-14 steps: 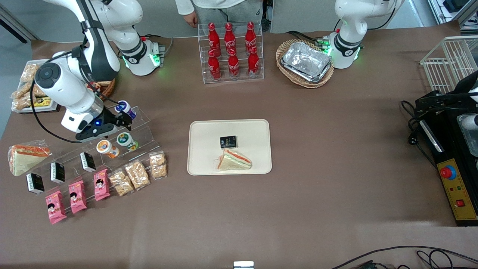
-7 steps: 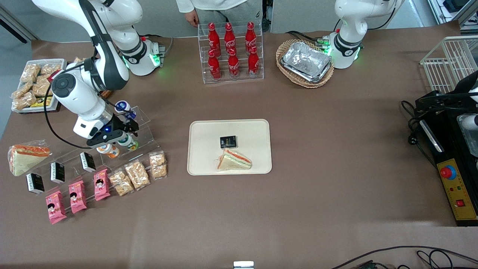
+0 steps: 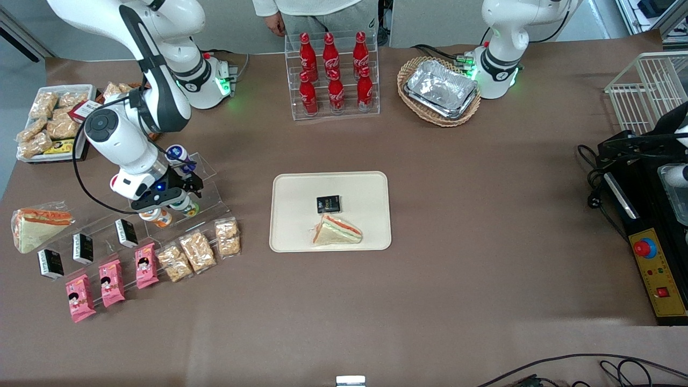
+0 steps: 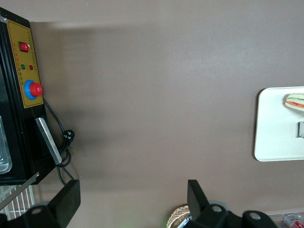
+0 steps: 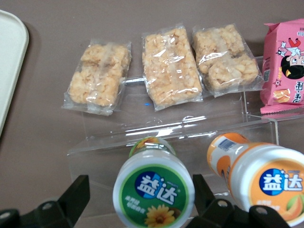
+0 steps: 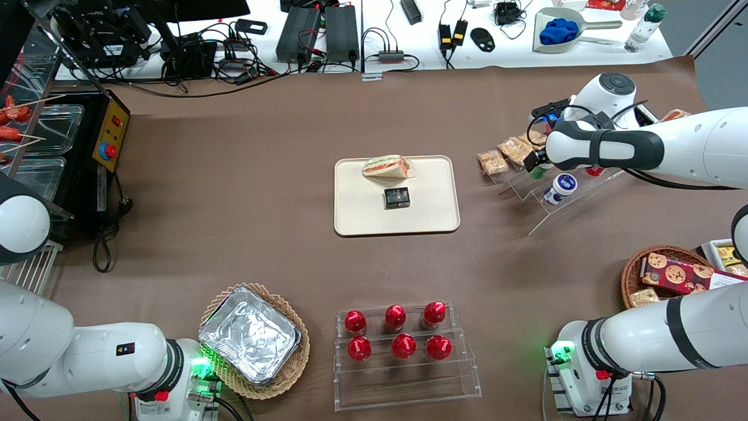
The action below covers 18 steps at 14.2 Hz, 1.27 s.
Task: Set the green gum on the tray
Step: 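Close the right gripper on the green gum bottle and lift it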
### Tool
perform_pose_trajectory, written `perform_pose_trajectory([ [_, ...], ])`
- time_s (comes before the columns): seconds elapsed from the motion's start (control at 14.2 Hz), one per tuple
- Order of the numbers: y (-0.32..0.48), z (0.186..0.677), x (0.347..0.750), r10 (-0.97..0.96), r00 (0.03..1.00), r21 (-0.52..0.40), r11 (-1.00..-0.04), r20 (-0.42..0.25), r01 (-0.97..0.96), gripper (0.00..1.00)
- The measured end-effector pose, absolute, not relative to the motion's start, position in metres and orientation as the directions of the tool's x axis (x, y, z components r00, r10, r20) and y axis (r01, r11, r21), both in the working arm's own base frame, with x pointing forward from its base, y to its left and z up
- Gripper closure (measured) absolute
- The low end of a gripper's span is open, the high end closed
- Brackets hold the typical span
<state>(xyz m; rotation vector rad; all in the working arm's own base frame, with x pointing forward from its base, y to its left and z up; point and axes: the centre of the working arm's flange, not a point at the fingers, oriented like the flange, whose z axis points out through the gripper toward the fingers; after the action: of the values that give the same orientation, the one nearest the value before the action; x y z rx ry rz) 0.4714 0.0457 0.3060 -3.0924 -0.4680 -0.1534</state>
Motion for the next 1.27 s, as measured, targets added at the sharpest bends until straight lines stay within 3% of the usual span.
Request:
perform_pose_trajectory([
  [0.07,0.046,0.305,0.471,0.295,0.951,0.004,-0.955,0.097,0.296,0.05],
  [0.28,0.045,0.305,0.47,0.294,0.951,0.004,-0.955,0.096,0.295,0.36],
  [0.35,0.045,0.305,0.47,0.294,0.951,0.004,-0.955,0.096,0.295,0.42],
  [0.63,0.045,0.309,0.472,0.293,0.951,0.005,-0.956,0.104,0.294,0.42],
  [0.77,0.045,0.33,0.482,0.293,0.953,-0.003,-0.956,0.077,0.294,0.42],
  [0.98,0.048,0.406,0.509,0.297,0.955,-0.022,-0.954,0.017,0.298,0.42],
  [1.27,0.05,0.501,0.526,0.298,0.954,-0.028,-0.954,0.004,0.298,0.42],
])
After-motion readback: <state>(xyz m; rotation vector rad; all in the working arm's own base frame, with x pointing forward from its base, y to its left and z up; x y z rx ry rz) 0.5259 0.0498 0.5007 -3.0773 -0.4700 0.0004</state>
